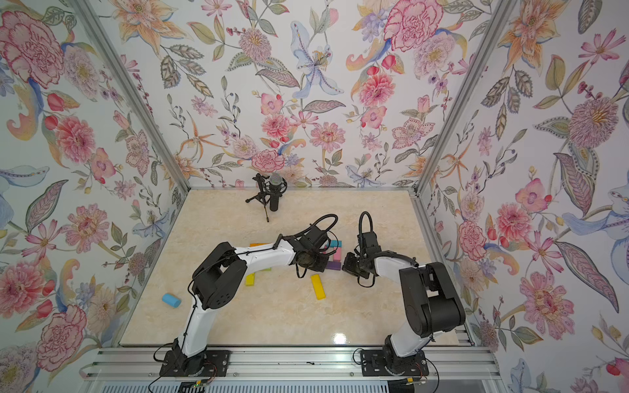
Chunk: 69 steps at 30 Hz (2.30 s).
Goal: Assemble the letter p with building blocks
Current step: Assemble the building block at the center of the board.
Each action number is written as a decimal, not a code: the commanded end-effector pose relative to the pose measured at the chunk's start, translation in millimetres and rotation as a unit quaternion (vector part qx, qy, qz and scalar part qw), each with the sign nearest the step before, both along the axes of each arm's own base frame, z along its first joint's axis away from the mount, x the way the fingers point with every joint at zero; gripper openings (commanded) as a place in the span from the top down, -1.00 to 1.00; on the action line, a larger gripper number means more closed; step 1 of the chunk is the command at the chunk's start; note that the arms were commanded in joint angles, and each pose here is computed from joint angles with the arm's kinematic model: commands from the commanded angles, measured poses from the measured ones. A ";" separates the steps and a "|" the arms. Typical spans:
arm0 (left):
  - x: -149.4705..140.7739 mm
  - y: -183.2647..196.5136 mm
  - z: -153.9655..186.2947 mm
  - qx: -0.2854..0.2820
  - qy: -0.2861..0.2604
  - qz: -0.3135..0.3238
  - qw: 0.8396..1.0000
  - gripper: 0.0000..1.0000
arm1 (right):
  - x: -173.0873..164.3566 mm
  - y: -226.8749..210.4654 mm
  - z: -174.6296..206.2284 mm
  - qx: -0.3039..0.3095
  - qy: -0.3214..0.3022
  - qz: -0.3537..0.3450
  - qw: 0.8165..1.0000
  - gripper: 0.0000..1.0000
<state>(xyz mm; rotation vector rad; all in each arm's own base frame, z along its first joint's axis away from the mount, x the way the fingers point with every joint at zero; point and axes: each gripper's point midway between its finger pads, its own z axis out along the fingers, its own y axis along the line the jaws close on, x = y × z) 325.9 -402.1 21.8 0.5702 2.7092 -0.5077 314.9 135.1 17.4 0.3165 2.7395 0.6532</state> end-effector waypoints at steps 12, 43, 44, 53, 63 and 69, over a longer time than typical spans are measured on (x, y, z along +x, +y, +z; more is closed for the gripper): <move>-5.8 6.3 5.2 -0.003 -0.002 -0.011 1.000 1.00 | -26.7 6.1 -4.7 0.000 0.033 0.004 0.999 1.00; -2.0 -3.4 9.1 -0.013 -0.007 -0.014 1.000 1.00 | -9.7 10.6 -11.6 -0.009 0.034 0.011 0.999 1.00; -1.7 -4.3 9.7 -0.015 -0.006 -0.014 1.000 1.00 | -9.2 10.3 -11.6 -0.009 0.034 0.010 0.999 1.00; -0.2 -4.3 11.3 -0.013 -0.008 -0.013 1.000 1.00 | -2.6 10.2 -9.0 -0.009 0.029 0.008 1.000 1.00; -1.1 0.9 13.1 -0.005 -0.009 -0.010 1.000 1.00 | -8.2 7.4 -6.7 -0.004 0.028 0.005 1.000 1.00; -4.8 16.2 18.7 0.016 -0.020 -0.004 1.000 1.00 | -28.8 5.5 -4.1 0.003 0.033 -0.001 0.999 1.00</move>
